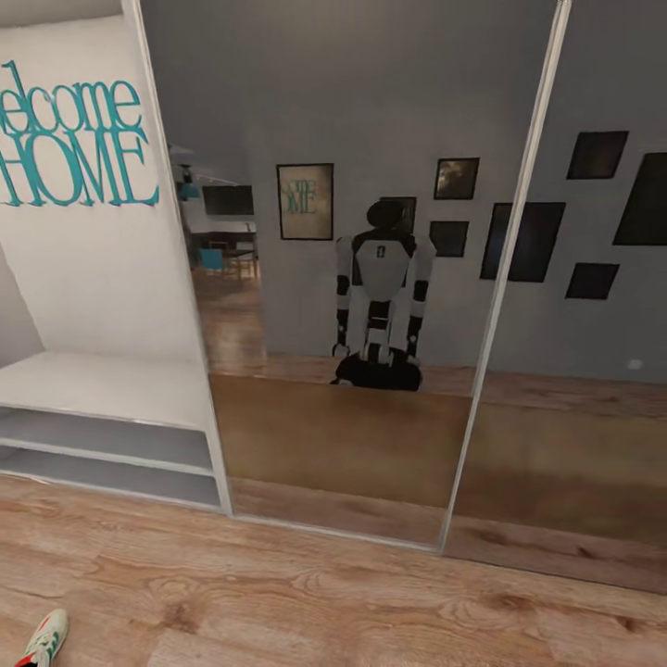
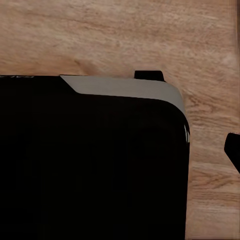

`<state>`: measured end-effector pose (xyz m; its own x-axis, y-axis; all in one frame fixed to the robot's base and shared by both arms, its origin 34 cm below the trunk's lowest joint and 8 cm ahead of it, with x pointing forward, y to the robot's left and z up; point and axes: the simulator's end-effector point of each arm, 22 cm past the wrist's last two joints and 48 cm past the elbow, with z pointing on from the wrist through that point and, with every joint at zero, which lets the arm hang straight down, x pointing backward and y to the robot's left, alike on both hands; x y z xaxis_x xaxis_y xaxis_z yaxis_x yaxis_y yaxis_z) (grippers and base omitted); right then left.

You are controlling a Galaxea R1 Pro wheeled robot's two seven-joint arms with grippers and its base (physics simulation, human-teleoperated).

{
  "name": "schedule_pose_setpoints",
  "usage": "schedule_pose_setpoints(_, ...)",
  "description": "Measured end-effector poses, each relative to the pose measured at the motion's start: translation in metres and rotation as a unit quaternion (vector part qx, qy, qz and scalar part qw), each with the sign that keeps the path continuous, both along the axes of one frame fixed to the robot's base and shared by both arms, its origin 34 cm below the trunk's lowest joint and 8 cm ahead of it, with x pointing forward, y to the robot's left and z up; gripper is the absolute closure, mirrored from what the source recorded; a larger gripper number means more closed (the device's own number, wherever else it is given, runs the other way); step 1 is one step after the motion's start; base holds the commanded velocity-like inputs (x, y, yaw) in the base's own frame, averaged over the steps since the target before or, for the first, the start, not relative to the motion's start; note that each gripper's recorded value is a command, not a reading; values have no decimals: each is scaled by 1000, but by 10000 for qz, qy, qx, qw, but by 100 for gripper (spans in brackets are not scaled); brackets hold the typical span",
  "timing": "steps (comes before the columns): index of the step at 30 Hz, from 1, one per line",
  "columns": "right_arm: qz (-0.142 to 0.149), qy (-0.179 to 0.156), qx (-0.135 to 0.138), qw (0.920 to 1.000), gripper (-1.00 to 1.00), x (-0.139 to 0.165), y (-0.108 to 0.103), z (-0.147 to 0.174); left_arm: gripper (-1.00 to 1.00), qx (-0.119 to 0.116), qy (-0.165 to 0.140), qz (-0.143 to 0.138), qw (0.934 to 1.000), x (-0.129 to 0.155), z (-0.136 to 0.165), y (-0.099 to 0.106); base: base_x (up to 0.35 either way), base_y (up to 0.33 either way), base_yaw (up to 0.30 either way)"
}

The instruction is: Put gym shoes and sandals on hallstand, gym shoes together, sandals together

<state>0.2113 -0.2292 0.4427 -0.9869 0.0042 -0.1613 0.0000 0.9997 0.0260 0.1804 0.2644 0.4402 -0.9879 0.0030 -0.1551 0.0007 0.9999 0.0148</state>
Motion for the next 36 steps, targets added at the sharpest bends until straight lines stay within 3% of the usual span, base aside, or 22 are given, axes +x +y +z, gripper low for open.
schedule_pose_setpoints(20, 0, 70, 0, 10000, -100, -5, 0, -1, -100, 0, 70, -1, 10000, -5, -1, 0, -13, 0, -267)
schedule_pose_setpoints(36, 0, 148, 0, 9999, -100, -11, 0, -2, -100, 7, 147, 1, 9999, -11, -1, 1, -278, 59, -250)
